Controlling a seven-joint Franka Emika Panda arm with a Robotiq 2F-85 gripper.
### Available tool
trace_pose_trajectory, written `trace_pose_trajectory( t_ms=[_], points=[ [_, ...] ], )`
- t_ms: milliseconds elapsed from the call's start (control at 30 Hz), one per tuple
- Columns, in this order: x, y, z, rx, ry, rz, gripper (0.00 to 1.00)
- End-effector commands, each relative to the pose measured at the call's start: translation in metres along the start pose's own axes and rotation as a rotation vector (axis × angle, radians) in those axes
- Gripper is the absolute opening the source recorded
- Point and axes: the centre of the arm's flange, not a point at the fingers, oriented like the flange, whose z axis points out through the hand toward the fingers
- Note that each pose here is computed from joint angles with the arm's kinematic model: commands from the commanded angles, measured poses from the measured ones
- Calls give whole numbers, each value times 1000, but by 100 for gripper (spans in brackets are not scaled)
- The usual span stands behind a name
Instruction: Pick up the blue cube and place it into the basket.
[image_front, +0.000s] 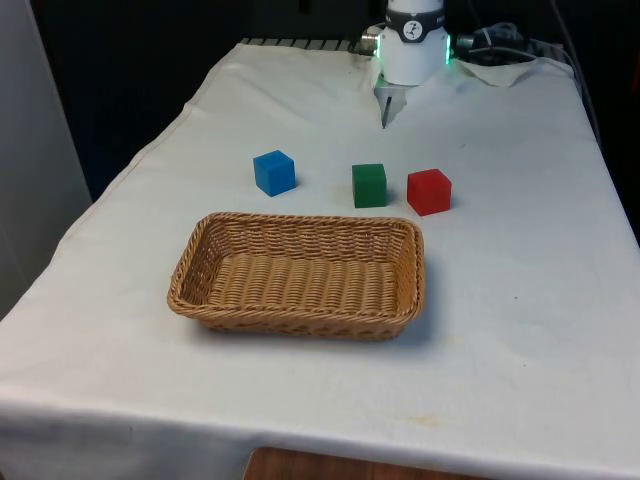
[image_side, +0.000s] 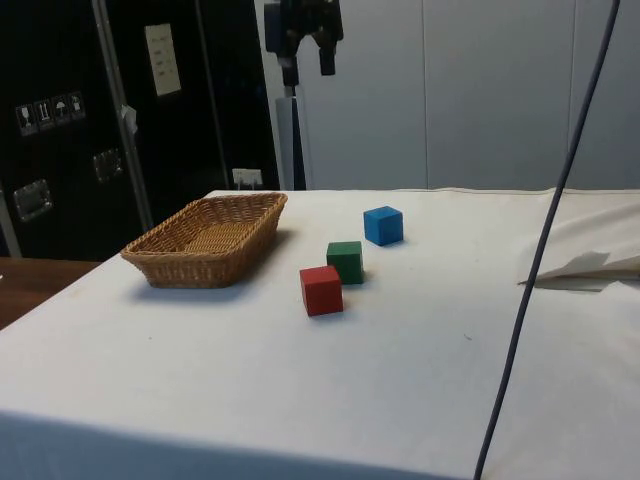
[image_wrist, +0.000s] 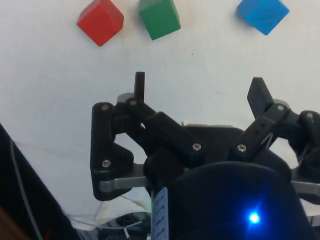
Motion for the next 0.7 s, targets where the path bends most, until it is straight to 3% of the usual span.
trace_pose_trajectory(
  t_ms=[0, 433, 467, 500, 667],
  points=[
    [0, 4, 3, 15, 5, -1, 100],
    [-9, 30, 24, 11, -12, 21, 100],
    [-9, 30, 26, 13, -25, 21, 100],
    [-11, 32, 29, 6, -12, 25, 100],
    [-14, 39, 39, -14, -14, 36, 100]
  ],
)
